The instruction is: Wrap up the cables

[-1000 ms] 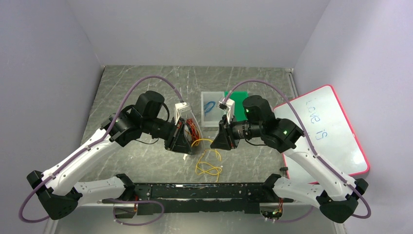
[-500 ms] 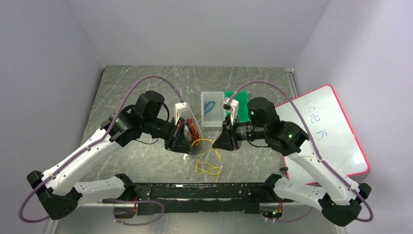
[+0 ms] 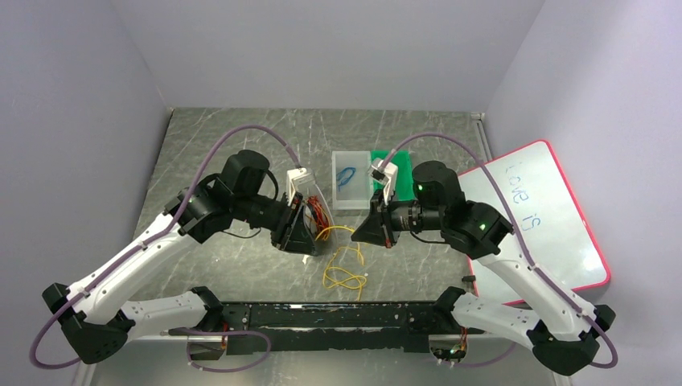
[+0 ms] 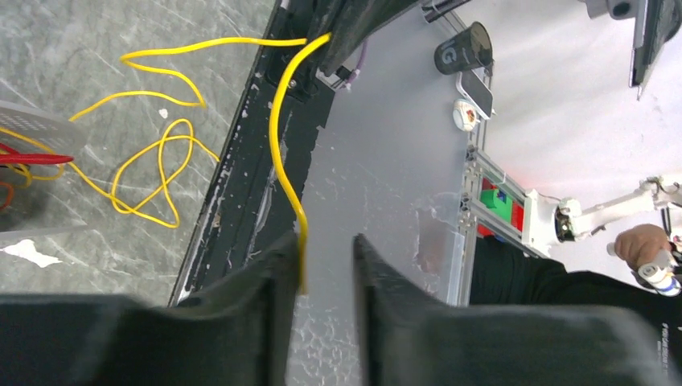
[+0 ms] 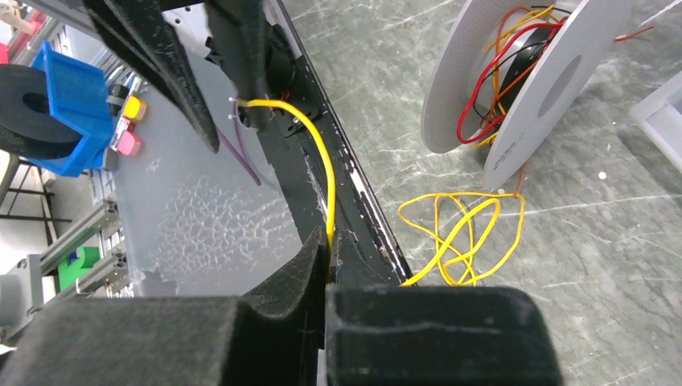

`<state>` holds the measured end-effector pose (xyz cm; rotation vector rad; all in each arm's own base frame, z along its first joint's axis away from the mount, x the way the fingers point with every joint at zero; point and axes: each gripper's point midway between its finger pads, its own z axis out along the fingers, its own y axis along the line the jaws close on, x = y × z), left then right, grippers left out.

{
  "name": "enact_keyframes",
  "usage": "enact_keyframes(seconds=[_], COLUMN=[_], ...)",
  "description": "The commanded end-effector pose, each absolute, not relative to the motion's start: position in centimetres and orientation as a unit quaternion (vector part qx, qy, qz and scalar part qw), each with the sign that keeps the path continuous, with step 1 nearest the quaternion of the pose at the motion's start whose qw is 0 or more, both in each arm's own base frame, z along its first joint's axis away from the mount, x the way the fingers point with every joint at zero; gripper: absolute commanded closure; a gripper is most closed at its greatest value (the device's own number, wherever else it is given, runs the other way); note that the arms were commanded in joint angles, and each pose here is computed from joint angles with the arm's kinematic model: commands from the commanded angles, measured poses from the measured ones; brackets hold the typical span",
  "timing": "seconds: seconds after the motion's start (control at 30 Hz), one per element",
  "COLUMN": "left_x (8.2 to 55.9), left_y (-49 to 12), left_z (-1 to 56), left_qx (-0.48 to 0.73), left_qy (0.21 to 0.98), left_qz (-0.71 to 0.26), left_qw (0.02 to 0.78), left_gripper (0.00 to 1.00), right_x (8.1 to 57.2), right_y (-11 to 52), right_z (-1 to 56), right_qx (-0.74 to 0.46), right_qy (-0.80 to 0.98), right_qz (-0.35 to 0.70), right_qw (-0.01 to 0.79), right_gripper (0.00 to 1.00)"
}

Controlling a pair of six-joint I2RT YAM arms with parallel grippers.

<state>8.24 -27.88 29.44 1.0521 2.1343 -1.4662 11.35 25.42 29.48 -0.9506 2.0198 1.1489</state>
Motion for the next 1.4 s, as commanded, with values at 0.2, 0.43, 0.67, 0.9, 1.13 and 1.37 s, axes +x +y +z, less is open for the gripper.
enact_keyframes(seconds=[0.2, 0.43, 0.67, 0.9, 1.13, 1.37], left_x=[11.8, 15.6, 18.6, 20.4, 21.5, 21.6], left_y=[-27.5, -26.2, -24.7, -23.9, -24.4, -24.3], left_z=[31.2, 31.0, 28.6, 24.3, 21.8, 18.9], left_qx=[0.313, 0.219, 0.129, 0.050, 0.032, 0.038], left_qy=[0.779, 0.823, 0.867, 0.914, 0.933, 0.951], left_qz=[-0.469, -0.404, -0.333, -0.257, -0.220, -0.176], left_qw=[0.274, 0.332, 0.348, 0.309, 0.283, 0.253], left_gripper=[0.34, 0.21, 0.21, 0.24, 0.30, 0.36], right_x=[12.7, 15.1, 18.7, 19.9, 20.0, 20.0], right_y=[23.8, 20.9, 17.9, 17.2, 17.4, 17.4], right_z=[31.9, 33.6, 33.9, 34.0, 33.1, 32.6], right_qx=[-0.345, -0.327, -0.271, -0.256, -0.260, -0.263], right_qy=[0.771, 0.798, 0.826, 0.826, 0.825, 0.824], right_qz=[0.390, 0.296, 0.188, 0.158, 0.160, 0.159], right_qw=[0.366, 0.411, 0.457, 0.476, 0.476, 0.476], right_gripper=[1.00, 1.00, 1.00, 1.00, 1.00, 1.00])
